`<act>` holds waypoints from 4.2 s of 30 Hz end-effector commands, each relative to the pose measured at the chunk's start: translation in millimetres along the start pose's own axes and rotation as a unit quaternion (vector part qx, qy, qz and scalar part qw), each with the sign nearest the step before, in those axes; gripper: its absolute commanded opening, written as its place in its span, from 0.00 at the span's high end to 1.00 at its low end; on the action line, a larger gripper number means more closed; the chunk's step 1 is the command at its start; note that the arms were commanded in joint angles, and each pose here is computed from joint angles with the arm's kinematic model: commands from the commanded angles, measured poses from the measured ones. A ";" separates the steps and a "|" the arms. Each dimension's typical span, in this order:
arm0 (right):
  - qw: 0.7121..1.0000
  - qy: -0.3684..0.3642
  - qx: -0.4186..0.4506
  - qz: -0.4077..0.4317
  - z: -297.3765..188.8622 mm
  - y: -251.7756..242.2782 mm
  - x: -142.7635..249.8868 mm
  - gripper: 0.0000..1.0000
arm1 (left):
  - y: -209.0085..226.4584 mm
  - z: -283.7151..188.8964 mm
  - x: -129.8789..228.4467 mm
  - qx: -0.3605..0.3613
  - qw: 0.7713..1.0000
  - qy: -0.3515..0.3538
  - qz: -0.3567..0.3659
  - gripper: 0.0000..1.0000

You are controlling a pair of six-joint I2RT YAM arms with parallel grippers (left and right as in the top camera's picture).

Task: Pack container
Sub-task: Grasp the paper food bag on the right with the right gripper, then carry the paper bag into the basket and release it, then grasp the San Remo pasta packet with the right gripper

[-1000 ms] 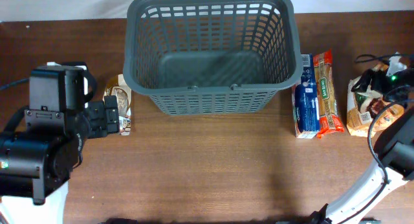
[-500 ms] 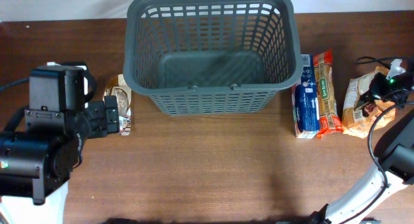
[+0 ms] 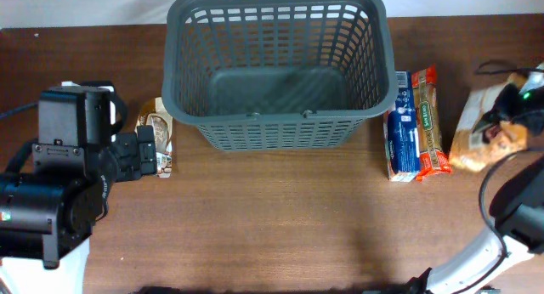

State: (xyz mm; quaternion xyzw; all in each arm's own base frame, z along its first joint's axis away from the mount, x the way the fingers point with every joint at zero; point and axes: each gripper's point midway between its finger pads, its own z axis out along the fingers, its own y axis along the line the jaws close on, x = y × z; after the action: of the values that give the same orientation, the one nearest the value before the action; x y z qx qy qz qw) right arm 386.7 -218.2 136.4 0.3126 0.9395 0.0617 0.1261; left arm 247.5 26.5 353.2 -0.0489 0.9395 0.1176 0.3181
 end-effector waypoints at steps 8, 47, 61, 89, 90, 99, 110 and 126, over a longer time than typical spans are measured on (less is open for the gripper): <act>0.971 -0.218 -0.080 -0.060 -174.6 69.0 -18.0 0.96 | 3.6 1.2 0.0 -0.009 1.000 0.001 -0.001 0.01; 0.944 -0.216 -0.080 -0.235 -103.5 375.2 123.6 0.96 | 3.6 1.2 0.0 -0.009 1.000 0.001 -0.001 0.01; 0.965 -0.124 0.033 -0.228 -22.2 342.9 141.5 0.96 | 3.6 1.2 0.0 -0.009 1.000 0.001 -0.001 0.01; 0.937 -0.335 -0.031 -0.098 -232.1 243.3 7.6 0.01 | 3.4 1.2 0.0 -0.009 1.000 0.001 -0.001 0.01; 0.942 -0.321 -0.029 -0.089 -228.1 229.8 3.7 0.01 | 3.4 1.2 0.0 -0.009 1.000 0.001 -0.001 0.01; 0.990 -0.113 0.016 -0.085 -109.4 142.2 3.9 0.01 | 3.4 1.2 0.0 -0.009 1.000 0.001 -0.001 0.01; 0.993 0.030 0.087 -0.080 49.4 68.4 48.3 0.01 | 3.4 1.2 -0.1 -0.009 1.000 0.001 -0.001 0.01; 0.992 0.088 0.019 -0.091 121.3 77.7 111.1 0.00 | 3.4 1.2 0.0 -0.009 1.000 0.001 -0.001 0.01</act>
State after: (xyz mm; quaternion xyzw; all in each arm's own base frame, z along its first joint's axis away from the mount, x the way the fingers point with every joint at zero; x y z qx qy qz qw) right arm 377.7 -98.7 13.2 0.2404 0.9689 0.0428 0.0394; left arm 247.6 26.6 353.1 -0.0490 0.9395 0.1178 0.3179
